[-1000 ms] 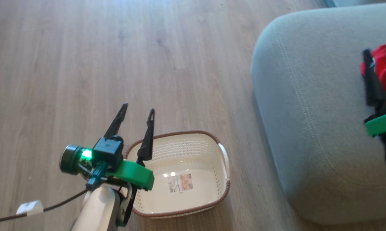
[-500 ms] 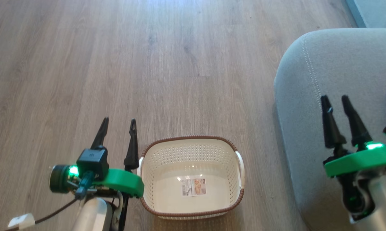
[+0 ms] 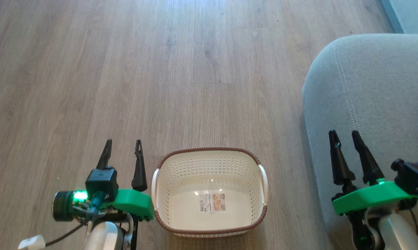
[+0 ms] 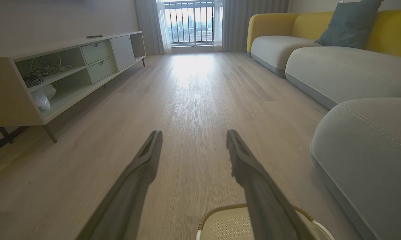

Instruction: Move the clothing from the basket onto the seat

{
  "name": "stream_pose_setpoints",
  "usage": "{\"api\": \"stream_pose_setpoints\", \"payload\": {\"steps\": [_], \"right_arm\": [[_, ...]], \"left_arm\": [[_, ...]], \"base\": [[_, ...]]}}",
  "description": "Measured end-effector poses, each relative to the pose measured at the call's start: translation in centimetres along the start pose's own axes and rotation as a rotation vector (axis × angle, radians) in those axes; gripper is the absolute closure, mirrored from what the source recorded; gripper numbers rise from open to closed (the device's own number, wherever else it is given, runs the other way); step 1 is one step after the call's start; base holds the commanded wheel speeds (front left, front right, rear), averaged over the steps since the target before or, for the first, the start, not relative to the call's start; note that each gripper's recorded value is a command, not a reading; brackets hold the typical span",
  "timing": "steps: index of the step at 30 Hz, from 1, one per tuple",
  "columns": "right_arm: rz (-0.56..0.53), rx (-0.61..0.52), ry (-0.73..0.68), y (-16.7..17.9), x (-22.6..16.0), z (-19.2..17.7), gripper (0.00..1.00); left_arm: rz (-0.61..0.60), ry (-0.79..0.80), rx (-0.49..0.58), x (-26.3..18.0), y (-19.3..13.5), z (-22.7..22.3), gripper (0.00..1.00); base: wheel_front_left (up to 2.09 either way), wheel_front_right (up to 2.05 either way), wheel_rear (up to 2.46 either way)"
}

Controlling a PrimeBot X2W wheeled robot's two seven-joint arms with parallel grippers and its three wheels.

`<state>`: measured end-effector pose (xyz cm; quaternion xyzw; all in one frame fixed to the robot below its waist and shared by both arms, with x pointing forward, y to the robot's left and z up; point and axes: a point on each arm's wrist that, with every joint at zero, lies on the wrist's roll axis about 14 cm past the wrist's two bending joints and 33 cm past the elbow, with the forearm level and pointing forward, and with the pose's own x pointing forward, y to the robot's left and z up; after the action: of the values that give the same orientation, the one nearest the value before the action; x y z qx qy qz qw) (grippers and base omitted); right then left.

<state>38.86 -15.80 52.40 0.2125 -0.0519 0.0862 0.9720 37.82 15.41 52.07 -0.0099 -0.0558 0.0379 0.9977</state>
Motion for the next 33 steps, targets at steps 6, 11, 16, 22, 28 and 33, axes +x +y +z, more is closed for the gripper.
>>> {"api": "stream_pose_setpoints", "payload": {"steps": [6,11,16,22,28,33], "right_arm": [[-0.01,0.004,0.008,0.0,-0.1,-0.5,0.0],[-0.013,-0.001,0.003,-0.1,-0.2,-0.3,0.0],[-0.022,-0.002,0.003,-0.3,-0.3,-0.3,0.0],[-0.031,-0.001,0.012,-0.6,-0.5,-0.5,0.0],[-0.036,-0.001,0.014,-0.8,-0.5,-0.6,0.0],[-0.038,0.004,0.016,-0.8,-0.5,-0.7,0.0]], "left_arm": [[0.003,0.018,0.005,-0.2,0.2,-0.6,0.0],[-0.007,0.024,-0.025,-0.3,0.1,-0.6,0.0],[-0.034,0.04,-0.035,-0.7,-0.3,-1.1,0.0],[-0.069,0.041,-0.07,-0.6,-0.8,-1.1,0.0],[-0.075,0.032,-0.084,-0.5,-0.8,-0.8,0.0],[-0.066,0.032,-0.111,-0.3,-0.5,-0.7,0.0]], "base": [[0.0,0.0,0.0],[0.0,0.0,0.0],[0.0,0.0,0.0],[0.0,0.0,0.0],[0.0,0.0,0.0],[0.0,0.0,0.0]]}}
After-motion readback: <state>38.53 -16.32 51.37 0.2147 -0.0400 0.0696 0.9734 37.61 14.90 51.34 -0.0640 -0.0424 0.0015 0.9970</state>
